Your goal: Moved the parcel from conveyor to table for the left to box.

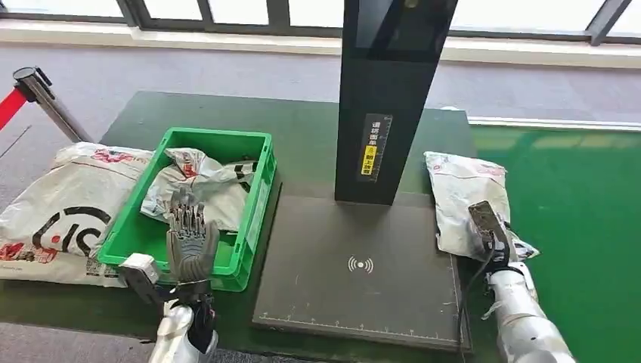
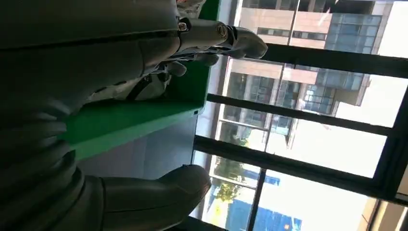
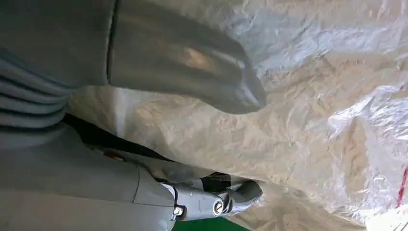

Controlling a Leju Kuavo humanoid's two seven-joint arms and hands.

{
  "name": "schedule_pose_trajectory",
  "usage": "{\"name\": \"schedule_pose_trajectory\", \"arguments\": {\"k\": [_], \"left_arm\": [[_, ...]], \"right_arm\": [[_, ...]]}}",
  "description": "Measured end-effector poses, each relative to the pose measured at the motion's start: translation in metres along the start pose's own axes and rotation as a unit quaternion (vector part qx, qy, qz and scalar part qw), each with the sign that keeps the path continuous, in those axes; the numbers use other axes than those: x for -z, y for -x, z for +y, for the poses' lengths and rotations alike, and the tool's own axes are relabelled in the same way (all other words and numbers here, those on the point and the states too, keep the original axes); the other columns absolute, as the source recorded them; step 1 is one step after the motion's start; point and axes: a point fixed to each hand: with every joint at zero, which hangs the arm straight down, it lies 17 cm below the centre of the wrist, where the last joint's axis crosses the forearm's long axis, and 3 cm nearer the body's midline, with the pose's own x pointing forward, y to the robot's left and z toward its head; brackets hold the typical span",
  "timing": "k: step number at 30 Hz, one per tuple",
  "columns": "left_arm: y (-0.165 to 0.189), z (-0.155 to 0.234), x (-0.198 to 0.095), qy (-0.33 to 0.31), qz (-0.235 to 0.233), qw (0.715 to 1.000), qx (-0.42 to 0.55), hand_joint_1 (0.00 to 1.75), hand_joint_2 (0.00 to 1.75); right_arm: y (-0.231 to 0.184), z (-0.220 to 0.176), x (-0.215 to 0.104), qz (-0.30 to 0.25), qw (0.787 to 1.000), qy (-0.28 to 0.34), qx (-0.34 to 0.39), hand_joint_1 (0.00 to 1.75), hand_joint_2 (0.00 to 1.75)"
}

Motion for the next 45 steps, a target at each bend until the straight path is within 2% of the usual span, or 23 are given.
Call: {"name": "schedule_pose_trajectory", "arguments": {"k": [1,2,9,20,32,35,39,45], "left_arm": [[0.000,0.000,0.000,0.000,0.000,1.000,0.000,0.00,1.75],[0.000,0.000,0.000,0.000,0.000,1.000,0.000,0.00,1.75],[0.000,0.000,0.000,0.000,-0.001,1.000,0.000,0.00,1.75],[-0.001,0.000,0.001,-0.001,-0.001,1.000,-0.001,0.00,1.75],[-0.001,0.000,0.001,-0.001,-0.002,1.000,-0.001,0.00,1.75],[-0.001,0.001,0.002,-0.004,-0.002,1.000,0.001,0.00,1.75],[-0.002,0.003,0.002,-0.008,-0.004,1.000,0.005,0.00,1.75],[-0.003,0.003,0.002,-0.008,-0.005,1.000,0.006,0.00,1.75]], "right_arm": [[0.001,0.001,0.000,0.004,1.000,-0.003,-0.005,0.00,1.75],[0.001,0.001,0.000,0.007,1.000,-0.005,-0.011,1.75,1.75],[0.001,0.001,0.003,0.019,0.999,-0.016,-0.036,1.75,1.75],[-0.003,-0.019,0.008,0.020,0.997,0.031,-0.066,1.75,1.75],[-0.006,-0.020,0.008,0.015,0.997,0.035,-0.074,1.75,1.75],[-0.019,-0.036,0.008,-0.019,0.993,0.086,-0.079,1.75,1.75],[-0.055,-0.056,0.001,-0.104,0.978,0.169,-0.064,1.75,1.75],[-0.105,-0.059,-0.013,-0.209,0.953,0.217,-0.027,1.75,1.75]]}}
